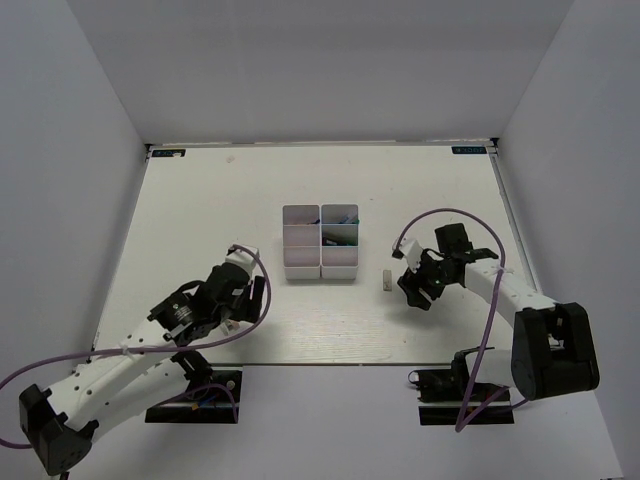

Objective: Sort the stationery into containers
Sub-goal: Pick up the stationery from the center of the board.

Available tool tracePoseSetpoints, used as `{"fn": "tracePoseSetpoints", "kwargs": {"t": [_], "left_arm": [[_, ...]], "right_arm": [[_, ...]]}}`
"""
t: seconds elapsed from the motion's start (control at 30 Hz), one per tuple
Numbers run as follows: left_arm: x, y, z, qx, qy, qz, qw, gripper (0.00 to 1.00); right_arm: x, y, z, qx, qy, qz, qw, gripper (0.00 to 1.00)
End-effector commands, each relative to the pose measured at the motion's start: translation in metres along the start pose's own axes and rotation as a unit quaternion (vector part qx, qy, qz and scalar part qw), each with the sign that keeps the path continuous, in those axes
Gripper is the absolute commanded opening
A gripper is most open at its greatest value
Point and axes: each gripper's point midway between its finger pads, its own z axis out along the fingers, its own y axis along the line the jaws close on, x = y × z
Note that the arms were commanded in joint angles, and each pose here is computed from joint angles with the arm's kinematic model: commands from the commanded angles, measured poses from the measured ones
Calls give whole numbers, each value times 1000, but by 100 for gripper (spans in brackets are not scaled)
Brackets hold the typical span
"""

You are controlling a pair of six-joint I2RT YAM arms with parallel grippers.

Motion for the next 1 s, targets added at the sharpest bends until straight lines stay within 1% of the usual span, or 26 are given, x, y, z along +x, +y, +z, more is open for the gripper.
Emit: {"fn": "tracePoseSetpoints", "kwargs": {"t": [0.0, 0.2, 0.37, 0.4, 0.57, 0.73, 0.77, 0.87, 0.9, 0.93, 0.97], "left_arm": [[2, 18, -8, -41, -10, -28, 999, 76], [6, 17, -9, -35, -3, -25, 999, 76], [7, 15, -10, -29, -7, -26, 999, 76], [7, 16, -10, -29, -7, -27, 999, 76], [9, 15, -9, -25, -4, -25, 999, 76], [10, 15, -10, -24, -4, -25, 999, 76], [11, 15, -10, -24, -1, -23, 999, 76], [9, 15, -12, -22, -6, -25, 999, 76], [9, 15, -13, -22, -7, -23, 999, 76], [10, 15, -13, -22, -7, -23, 999, 76], [10, 16, -14, -22, -8, -23, 999, 76]], "right_arm": [[17, -25, 2, 63, 44, -16, 997, 76], [13, -34, -3, 85, 45, -35, 995, 76], [0, -40, -13, 97, 26, -54, 993, 76], [-2, -41, -13, 99, 23, -55, 993, 75], [7, -50, -6, 104, 48, -40, 993, 73], [16, -49, 6, 84, 67, -22, 994, 64], [22, -48, 9, 77, 77, -14, 994, 64], [22, -47, 11, 58, 87, -10, 994, 56], [23, -46, 11, 52, 88, -7, 995, 53], [26, -40, 12, 36, 95, -1, 995, 41], [28, -34, 12, 20, 101, 0, 995, 34]]}}
